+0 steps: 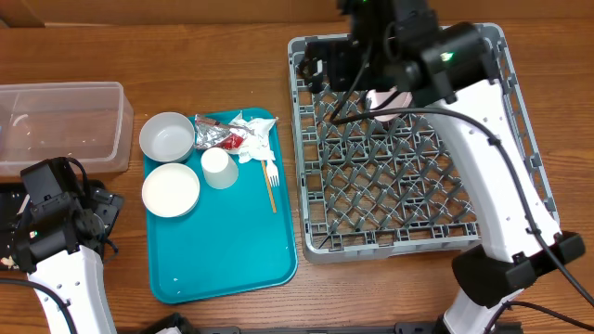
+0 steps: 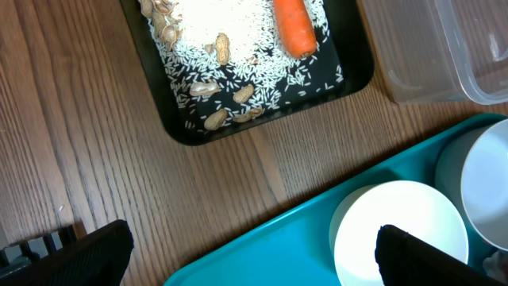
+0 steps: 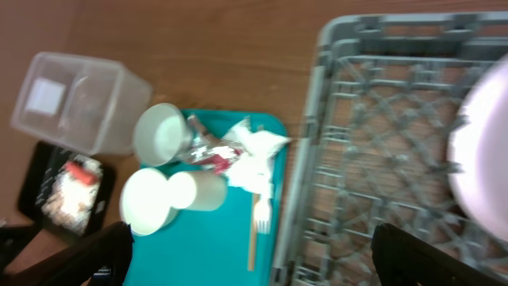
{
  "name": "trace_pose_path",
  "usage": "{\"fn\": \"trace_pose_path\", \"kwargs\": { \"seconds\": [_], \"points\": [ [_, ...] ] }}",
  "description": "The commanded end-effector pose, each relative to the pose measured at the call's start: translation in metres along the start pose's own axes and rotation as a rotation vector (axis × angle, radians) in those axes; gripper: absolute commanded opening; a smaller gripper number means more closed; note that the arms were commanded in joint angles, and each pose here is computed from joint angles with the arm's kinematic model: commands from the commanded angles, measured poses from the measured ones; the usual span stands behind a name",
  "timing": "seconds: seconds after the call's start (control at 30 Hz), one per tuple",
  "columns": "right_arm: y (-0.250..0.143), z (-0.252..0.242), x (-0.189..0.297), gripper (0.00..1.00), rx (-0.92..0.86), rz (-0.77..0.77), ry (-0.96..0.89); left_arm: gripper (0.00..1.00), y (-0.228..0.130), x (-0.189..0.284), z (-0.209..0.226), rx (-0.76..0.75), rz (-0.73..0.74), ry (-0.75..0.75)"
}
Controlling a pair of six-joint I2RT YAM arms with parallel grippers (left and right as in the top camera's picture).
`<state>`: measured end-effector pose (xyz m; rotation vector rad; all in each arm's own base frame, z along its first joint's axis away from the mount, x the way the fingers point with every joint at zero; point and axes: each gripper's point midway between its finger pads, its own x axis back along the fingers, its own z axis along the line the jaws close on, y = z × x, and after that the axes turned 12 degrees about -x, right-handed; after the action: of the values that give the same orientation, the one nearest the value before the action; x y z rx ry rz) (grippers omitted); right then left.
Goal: Sort waste into correct bins and load items into the dishwasher rack
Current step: 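Stand the plate upright in the rack slots and release it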
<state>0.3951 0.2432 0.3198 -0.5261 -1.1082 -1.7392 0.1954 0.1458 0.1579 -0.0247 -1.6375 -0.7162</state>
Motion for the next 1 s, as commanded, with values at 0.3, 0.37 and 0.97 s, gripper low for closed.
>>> {"fn": "trace_pose_path", "kwargs": {
  "seconds": [0.3,0.37,0.97],
  "points": [
    [-0.080,0.038,-0.107,1.00,0.112,0.244,0.000,1.00,0.006,0.006,0.000,0.030,-0.021,-0.008],
    [-0.087,0.044,-0.115,1.00,0.135,0.246,-0.006,1.00,0.006,0.006,0.000,0.030,-0.021,-0.008],
    [-0.027,0.045,-0.036,1.00,0.138,-0.055,-0.118,1.00,0.006,0.006,0.000,0.030,-0.021,-0.008]
  ]
}}
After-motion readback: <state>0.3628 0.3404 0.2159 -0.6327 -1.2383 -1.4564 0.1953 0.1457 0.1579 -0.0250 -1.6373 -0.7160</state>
